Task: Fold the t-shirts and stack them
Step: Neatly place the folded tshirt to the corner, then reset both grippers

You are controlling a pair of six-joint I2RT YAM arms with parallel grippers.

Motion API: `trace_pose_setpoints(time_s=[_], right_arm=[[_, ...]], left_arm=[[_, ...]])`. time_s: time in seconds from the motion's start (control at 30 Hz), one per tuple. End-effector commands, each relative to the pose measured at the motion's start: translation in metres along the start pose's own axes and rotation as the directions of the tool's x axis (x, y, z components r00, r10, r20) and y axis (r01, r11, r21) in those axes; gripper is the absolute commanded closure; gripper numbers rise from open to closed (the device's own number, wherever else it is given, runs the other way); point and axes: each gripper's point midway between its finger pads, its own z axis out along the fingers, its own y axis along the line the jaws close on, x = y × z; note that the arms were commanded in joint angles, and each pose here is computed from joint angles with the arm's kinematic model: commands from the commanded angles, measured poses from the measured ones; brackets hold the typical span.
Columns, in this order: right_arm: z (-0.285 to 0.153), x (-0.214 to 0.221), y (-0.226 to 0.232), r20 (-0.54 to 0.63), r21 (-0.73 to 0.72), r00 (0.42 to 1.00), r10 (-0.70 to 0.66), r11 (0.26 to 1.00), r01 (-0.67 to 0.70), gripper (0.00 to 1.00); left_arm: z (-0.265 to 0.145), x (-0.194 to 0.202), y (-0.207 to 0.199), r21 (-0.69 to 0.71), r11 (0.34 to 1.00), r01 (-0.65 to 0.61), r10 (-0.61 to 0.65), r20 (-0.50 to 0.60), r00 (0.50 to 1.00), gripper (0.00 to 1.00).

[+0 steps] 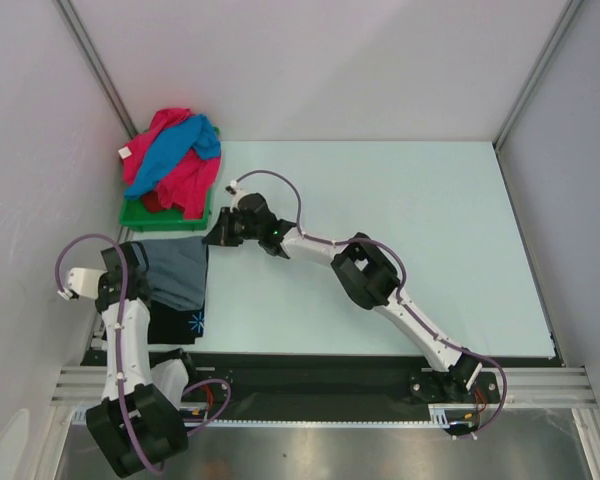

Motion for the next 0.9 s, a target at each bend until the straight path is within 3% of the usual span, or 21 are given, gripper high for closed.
trace_pose_setpoints(time_s=[0.0, 0.23, 0.3, 0.43, 0.53, 0.57, 0.6, 0.63, 0.8, 0.87], right_arm=[[0.004, -0.013, -0.007, 0.004, -0.005, 1.0, -0.021, 1.0, 0.021, 0.98], [0.004, -0.011, -0.01, 0.001, -0.004, 1.0, -0.019, 1.0, 0.019, 0.94], [0.004, -0.01, -0.011, -0.002, -0.006, 1.0, -0.014, 1.0, 0.014, 0.93], [-0.004, -0.011, -0.006, -0.011, 0.004, 1.0, -0.016, 1.0, 0.016, 0.72], [-0.025, -0.028, -0.007, 0.009, 0.075, 0.998, -0.058, 0.996, 0.057, 0.59], [-0.033, -0.031, -0.015, -0.003, 0.118, 0.996, -0.085, 0.989, 0.085, 0.56], [-0.042, -0.043, -0.015, 0.022, 0.151, 0.993, -0.115, 0.982, 0.111, 0.52], [-0.059, -0.06, -0.014, 0.042, 0.178, 0.99, -0.135, 0.976, 0.125, 0.38], [-0.12, -0.104, -0.015, 0.038, 0.276, 0.957, -0.286, 0.924, 0.265, 0.37], [-0.155, -0.118, -0.011, 0.075, 0.298, 0.948, -0.311, 0.914, 0.276, 0.36]], left_arm=[[0.004, -0.015, -0.001, -0.008, 1.0, 0.0, 0.0, 0.052, 0.999, 0.98], [0.011, -0.014, 0.015, -0.059, 0.998, -0.013, 0.016, 0.05, 0.999, 0.94], [0.011, -0.015, 0.019, -0.07, 0.998, -0.009, 0.012, 0.049, 0.999, 0.88], [0.008, -0.017, 0.028, -0.092, 0.996, 0.009, -0.004, 0.055, 0.998, 0.66], [0.004, -0.017, 0.03, -0.085, 0.995, 0.045, -0.039, 0.062, 0.997, 0.41], [0.001, -0.019, 0.032, -0.083, 0.995, 0.054, -0.048, 0.073, 0.996, 0.24], [0.0, -0.024, 0.033, -0.088, 0.994, 0.059, -0.051, 0.096, 0.994, 0.18], [-0.002, -0.029, 0.032, -0.084, 0.995, 0.058, -0.048, 0.114, 0.992, 0.17], [-0.031, -0.07, 0.018, -0.041, 0.998, 0.047, -0.037, 0.214, 0.976, 0.08], [-0.043, -0.074, -0.004, 0.06, 0.998, 0.024, -0.035, 0.194, 0.98, 0.0]])
